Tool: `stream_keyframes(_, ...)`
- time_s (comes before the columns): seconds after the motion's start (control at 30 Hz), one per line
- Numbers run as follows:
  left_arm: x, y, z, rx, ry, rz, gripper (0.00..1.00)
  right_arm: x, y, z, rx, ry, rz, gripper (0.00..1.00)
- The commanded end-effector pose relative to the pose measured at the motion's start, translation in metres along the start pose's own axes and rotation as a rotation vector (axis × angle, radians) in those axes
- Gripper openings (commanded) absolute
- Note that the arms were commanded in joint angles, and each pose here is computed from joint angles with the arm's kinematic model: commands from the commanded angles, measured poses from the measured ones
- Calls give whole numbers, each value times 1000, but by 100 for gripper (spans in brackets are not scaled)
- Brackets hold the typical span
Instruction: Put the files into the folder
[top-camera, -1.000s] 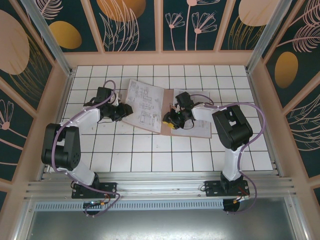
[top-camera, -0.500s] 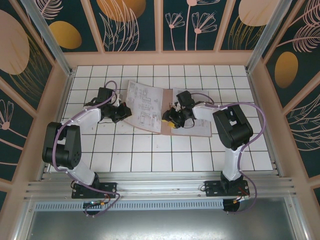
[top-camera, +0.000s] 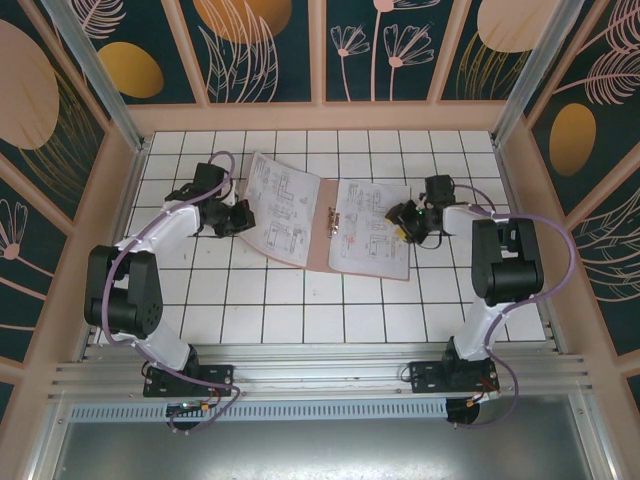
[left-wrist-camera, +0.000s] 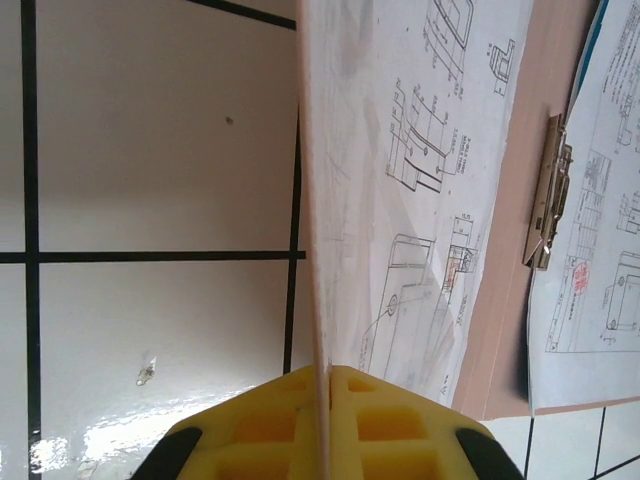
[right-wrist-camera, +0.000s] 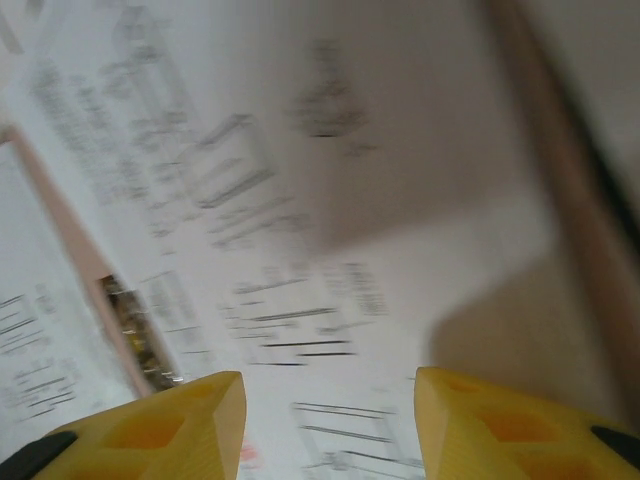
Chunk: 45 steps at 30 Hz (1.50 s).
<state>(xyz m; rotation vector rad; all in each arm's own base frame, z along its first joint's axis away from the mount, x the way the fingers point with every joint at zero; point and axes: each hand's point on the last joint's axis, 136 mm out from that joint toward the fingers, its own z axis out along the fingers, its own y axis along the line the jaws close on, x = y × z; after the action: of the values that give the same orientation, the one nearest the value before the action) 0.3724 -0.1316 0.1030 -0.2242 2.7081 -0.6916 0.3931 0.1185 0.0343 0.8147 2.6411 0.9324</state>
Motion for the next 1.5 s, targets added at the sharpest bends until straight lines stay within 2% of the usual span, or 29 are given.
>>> stream_keyframes(0.0, -7, -1, -17, -39, -32, 24, 0, 8, -25, -7, 74, -6, 10, 48)
stream_keyframes(0.17, -15, -10, -28, -23, -66, 13, 0, 17, -42, 1, 90, 12, 28, 48)
stream_keyframes(0.33, -22, -42, -39, 53, -86, 45, 0, 27, -56, 14, 119, 61, 41, 48)
stream_keyframes(0.57, -9, -117, -51, 92, -89, 213, 0, 32, -56, 20, 120, 86, 43, 48)
stream_keyframes(0.73, 8, -171, -48, 179, -66, 226, 0, 33, -56, 23, 121, 99, 45, 48)
stream_keyframes(0.83, 18, -210, -43, 277, -48, 220, 0, 35, -56, 25, 127, 109, 43, 48)
stream_keyframes(0.93, 34, -251, -31, 389, 0, 220, 8, 34, -55, 27, 131, 114, 42, 48)
stream_keyframes(1.07, 66, -294, 5, 478, 101, 235, 25, 31, -51, 28, 126, 109, 40, 47)
stream_keyframes(1.17, 90, -309, 42, 485, 176, 243, 37, 26, -46, 25, 126, 98, 32, 47)
stream_keyframes(1.27, 103, -320, 65, 494, 210, 239, 56, 12, -34, 13, 144, 45, 7, 48)
stream_keyframes(1.33, 106, -328, 71, 533, 223, 216, 58, -2, -28, -4, 188, -26, -3, 47)
stream_keyframes(1.47, 105, -336, 77, 571, 231, 185, 59, -32, -17, -62, 292, -241, 25, 50)
